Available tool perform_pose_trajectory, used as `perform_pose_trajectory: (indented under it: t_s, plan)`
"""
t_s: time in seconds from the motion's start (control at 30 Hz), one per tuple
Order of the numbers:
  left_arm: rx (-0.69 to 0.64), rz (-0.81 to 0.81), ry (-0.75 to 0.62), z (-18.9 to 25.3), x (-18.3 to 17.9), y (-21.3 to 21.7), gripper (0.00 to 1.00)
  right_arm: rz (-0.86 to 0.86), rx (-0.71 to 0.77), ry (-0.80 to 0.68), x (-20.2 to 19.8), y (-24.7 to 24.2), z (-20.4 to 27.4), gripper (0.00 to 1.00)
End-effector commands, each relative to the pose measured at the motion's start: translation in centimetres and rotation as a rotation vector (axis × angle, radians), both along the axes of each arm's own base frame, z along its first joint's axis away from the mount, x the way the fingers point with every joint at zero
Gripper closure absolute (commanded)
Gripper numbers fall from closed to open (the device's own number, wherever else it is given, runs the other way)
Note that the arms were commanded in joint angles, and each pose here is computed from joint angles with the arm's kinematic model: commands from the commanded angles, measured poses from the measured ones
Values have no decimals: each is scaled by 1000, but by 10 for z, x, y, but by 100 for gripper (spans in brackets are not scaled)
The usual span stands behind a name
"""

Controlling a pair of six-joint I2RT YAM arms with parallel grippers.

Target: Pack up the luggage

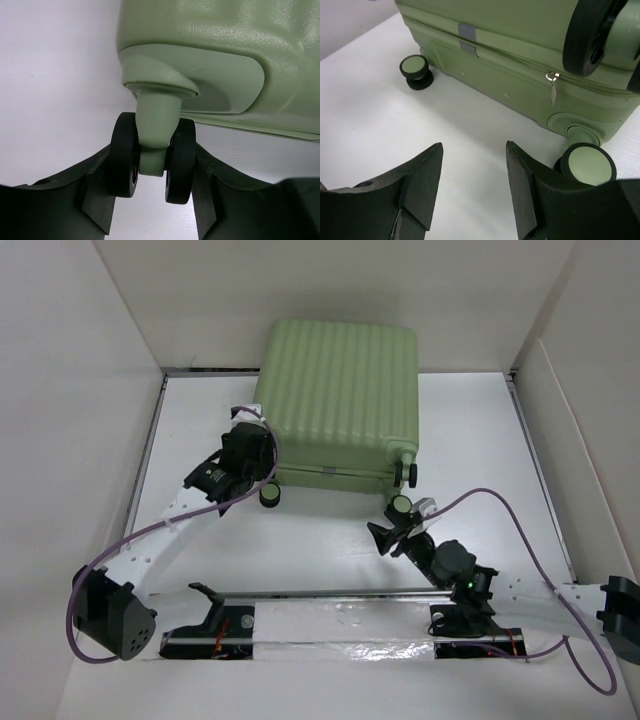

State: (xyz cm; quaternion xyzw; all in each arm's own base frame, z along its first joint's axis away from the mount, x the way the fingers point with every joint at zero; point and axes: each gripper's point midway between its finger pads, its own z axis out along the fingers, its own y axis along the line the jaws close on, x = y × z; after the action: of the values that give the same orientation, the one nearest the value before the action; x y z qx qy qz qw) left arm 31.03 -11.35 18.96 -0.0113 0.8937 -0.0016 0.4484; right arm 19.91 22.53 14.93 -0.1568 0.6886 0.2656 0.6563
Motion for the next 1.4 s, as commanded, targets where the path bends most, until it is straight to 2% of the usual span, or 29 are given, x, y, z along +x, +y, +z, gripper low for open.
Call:
perform_pose_trajectory:
  t_s: [0.0, 0.1, 0.2, 0.3, 0.37, 0.43, 0.53, 0.6, 0.67, 0.7, 0.77, 0.83, 0.9, 0.97, 1.23, 1.3, 1.37]
  plan:
    - [-88, -42, -65, 22, 14, -20, 100, -24, 59, -29, 3, -3, 18, 41]
    - [-177, -117, -69, 29, 10, -39, 100, -53, 53, -14, 6, -10, 16, 40]
    - [-295, -217, -92, 40, -3, -78, 100, -120, 49, 15, 13, -22, 15, 40]
    - [-509, -319, -105, 54, -15, -111, 100, -147, 48, 42, 17, -29, 15, 54]
    - [-643, -405, -147, 65, -25, -129, 100, -149, 49, 56, 18, -31, 15, 73]
    - [-737, -438, -149, 69, -32, -140, 100, -151, 72, 48, 20, -36, 22, 84]
    - [-844, -456, -187, 77, -41, -143, 100, -201, 89, 47, 24, -50, 29, 87]
    - [-907, -480, -228, 89, -48, -143, 100, -243, 68, 47, 30, -62, 31, 83]
    - [-970, -508, -249, 96, -52, -147, 100, -300, 42, 35, 40, -79, 35, 69]
    - [-1003, -551, -274, 104, -57, -151, 100, -285, 34, 28, 42, -78, 40, 57]
    - [-1020, -589, -277, 108, -64, -166, 100, -324, 5, 22, 55, -92, 42, 51]
    - [-994, -627, -300, 121, -80, -193, 100, -287, -19, 16, 63, -89, 48, 48]
    - [-953, -634, -318, 122, -81, -202, 100, -312, -65, 58, 75, -99, 37, 48]
    - [-986, -640, -358, 133, -86, -197, 100, -289, -64, 58, 79, -98, 32, 48]
    - [-970, -588, -423, 141, -98, -164, 100, -354, -40, 55, 83, -126, 25, 48]
    - [-976, -592, -425, 140, -101, -162, 100, -360, -44, 57, 85, -133, 20, 44]
    - [-989, -596, -417, 137, -104, -161, 100, -328, -67, 38, 88, -134, 20, 36]
